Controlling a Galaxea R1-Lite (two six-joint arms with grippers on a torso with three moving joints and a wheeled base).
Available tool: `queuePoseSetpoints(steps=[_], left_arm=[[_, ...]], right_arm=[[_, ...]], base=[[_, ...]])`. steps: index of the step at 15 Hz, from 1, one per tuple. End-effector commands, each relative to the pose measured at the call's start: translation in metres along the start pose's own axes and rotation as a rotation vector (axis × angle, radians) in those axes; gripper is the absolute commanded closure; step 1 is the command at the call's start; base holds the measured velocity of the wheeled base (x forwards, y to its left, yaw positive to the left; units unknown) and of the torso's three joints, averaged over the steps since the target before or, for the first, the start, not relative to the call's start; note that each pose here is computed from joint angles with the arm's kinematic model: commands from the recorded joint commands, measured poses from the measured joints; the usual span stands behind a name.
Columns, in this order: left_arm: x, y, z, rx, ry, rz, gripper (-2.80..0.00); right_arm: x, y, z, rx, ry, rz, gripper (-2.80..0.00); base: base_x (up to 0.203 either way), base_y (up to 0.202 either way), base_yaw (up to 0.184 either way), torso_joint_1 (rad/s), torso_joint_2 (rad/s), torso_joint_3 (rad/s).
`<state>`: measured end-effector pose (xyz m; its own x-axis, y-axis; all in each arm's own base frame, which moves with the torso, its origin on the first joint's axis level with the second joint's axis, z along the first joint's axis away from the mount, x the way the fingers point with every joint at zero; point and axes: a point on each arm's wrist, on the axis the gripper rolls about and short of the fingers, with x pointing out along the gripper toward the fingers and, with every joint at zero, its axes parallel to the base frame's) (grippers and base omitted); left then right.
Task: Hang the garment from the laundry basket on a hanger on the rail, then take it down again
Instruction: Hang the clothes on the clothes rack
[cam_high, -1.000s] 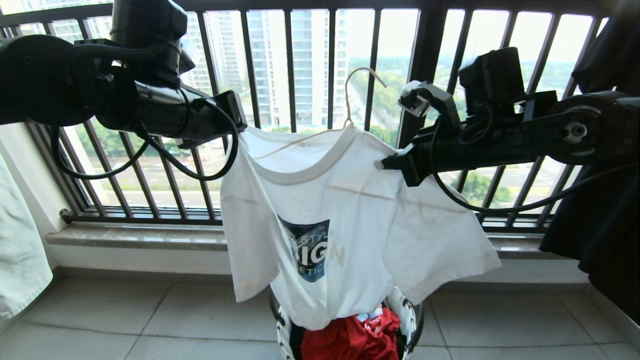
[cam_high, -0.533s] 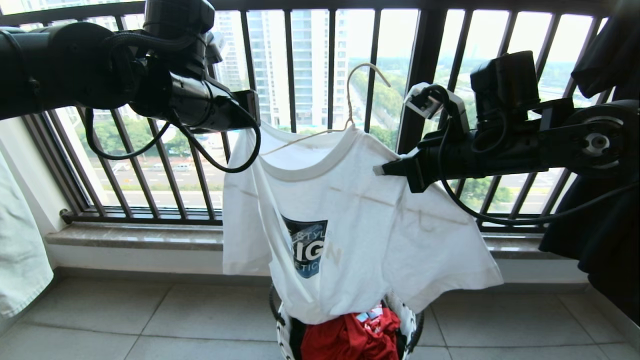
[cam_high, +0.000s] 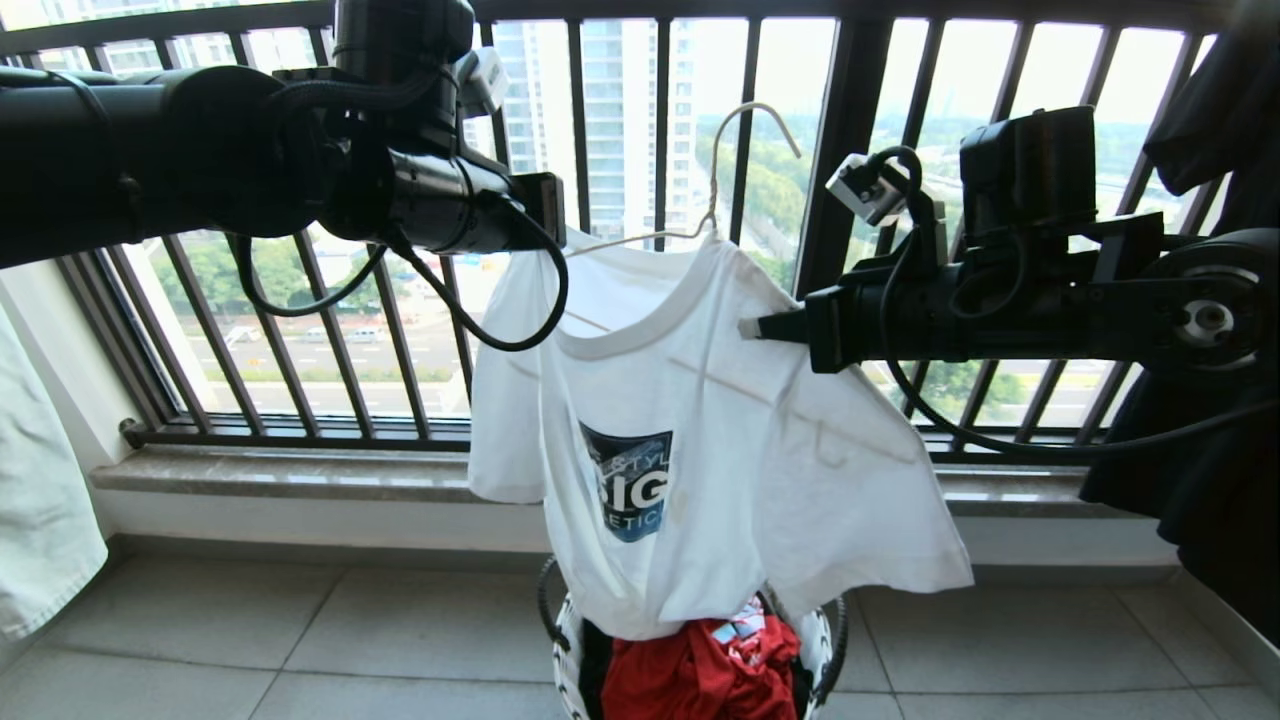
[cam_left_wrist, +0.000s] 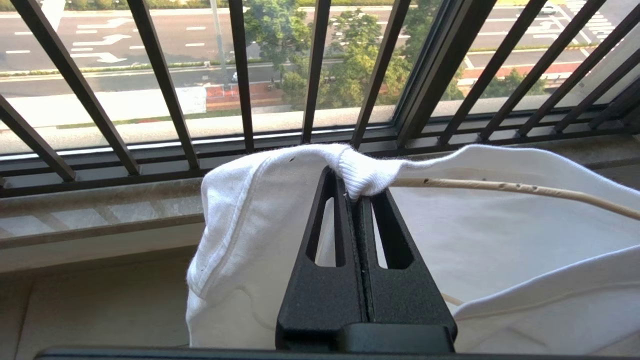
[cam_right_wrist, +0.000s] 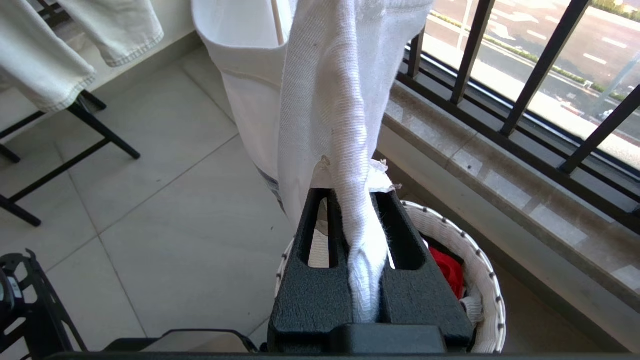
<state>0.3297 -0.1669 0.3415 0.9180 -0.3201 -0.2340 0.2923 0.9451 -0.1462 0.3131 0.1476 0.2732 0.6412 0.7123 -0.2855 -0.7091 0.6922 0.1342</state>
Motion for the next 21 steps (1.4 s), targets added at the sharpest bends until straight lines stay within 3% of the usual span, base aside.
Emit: queuePoseSetpoints(steps=[1,6,8,11,14,19,21], left_arm=[[0.000,-0.014,-0.001,0.010,-0.022,-0.051,0.00],[0.000,-0.045,-0.007,0.086,-0.042,-0.152,0.00],[0.002,-0.047,-0.009,0.155,-0.037,-0.152,0.00],[0.008,-0.021,-0.007,0.188,-0.020,-0.077,0.00],[0.009,0.006,-0.001,0.267,-0.022,-0.001,0.00],[0.009,0.022,0.004,0.331,-0.031,0.068,0.00],[0.013,0.022,0.002,0.337,-0.031,0.067,0.00]], right_arm=[[-0.004,0.002,-0.009,0.015,0.026,0.014,0.00],[-0.002,0.001,-0.026,0.028,0.052,0.051,0.00],[-0.008,0.004,-0.023,0.024,0.042,0.073,0.00],[-0.010,0.005,-0.024,0.028,0.047,0.125,0.00],[-0.010,0.008,-0.031,0.045,0.079,0.191,0.00],[-0.012,0.011,-0.034,0.065,0.097,0.252,0.00],[-0.012,0.014,-0.031,0.120,0.093,0.279,0.00]], base=[[0.000,0.000,0.000,0.000,0.00,0.000],[0.000,0.000,0.000,0.000,0.00,0.000],[0.000,0.000,0.000,0.000,0.00,0.000],[0.000,0.000,0.000,0.000,0.00,0.000],[0.000,0.000,0.000,0.000,0.00,0.000],[0.000,0.000,0.000,0.000,0.00,0.000],[0.000,0.000,0.000,0.000,0.00,0.000]])
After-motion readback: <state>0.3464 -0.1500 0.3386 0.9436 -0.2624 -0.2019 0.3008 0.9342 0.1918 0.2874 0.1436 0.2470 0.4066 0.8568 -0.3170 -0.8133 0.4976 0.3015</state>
